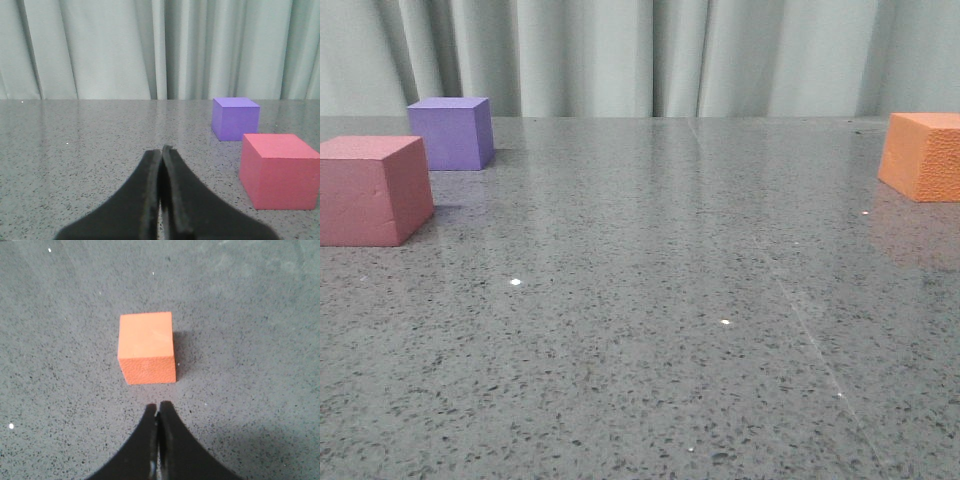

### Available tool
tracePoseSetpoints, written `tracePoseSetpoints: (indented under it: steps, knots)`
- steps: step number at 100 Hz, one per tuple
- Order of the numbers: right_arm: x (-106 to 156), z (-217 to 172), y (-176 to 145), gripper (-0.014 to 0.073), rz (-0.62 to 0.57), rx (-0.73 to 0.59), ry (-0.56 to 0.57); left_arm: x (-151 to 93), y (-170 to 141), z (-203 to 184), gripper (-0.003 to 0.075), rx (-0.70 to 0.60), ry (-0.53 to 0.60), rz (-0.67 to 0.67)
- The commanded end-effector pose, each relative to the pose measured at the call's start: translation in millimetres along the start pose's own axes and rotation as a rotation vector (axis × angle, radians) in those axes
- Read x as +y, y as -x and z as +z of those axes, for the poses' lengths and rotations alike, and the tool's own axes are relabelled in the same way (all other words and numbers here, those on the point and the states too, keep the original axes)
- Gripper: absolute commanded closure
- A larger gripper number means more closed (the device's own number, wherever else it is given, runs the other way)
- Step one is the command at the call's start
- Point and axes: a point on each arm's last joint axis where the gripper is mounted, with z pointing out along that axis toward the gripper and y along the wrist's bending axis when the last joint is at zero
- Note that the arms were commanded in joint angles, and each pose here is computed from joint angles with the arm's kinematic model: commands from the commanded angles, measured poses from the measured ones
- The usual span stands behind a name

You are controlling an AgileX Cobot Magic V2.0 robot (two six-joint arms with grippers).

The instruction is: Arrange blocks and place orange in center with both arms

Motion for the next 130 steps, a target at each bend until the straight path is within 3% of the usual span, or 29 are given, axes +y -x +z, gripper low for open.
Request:
tracePoseSetpoints:
  steps: [1, 7, 16, 24, 33, 39, 59, 77, 104, 130]
  knots:
    - [2, -2, 18, 0.0650, -0.004, -0.102, 0.008, -2, -10, -2, 0.0739, -0.051, -0.023, -0.011]
    - [2, -2, 18, 0.0617, -0.004, -0.103, 0.008, -2, -10, -2, 0.0739, -0.051, -0.023, -0.011]
    - [2, -2, 20, 0.0496, -0.004, -0.126, 0.010, -2, -10, -2, 0.0739, -0.051, -0.023, -0.011]
    - [2, -2, 21, 0.0329, -0.004, -0.141, 0.012, -2, -10, -2, 0.0739, -0.051, -0.023, -0.011]
    - [2, -3, 24, 0.0057, -0.003, -0.170, 0.014, -2, -10, -2, 0.0739, -0.051, -0.023, -0.011]
    - [2, -3, 25, -0.0078, -0.001, -0.183, 0.016, -2, -10, -2, 0.0739, -0.051, -0.023, -0.011]
    - [3, -1, 27, -0.0044, 0.022, -0.172, 0.024, -2, -10, -2, 0.0739, -0.051, -0.023, -0.011]
    - [12, 13, 54, -0.0044, 0.026, -0.082, 0.045, -2, -10, -2, 0.0739, -0.051, -0.023, -0.011]
    - [24, 67, 100, -0.0044, -0.003, -0.008, 0.055, -2, -10, -2, 0.0739, -0.051, -0.023, -0.011]
    - [27, 115, 112, -0.0044, -0.038, 0.106, 0.044, -2, -10, -2, 0.0739, -0.051, -0.023, -0.011]
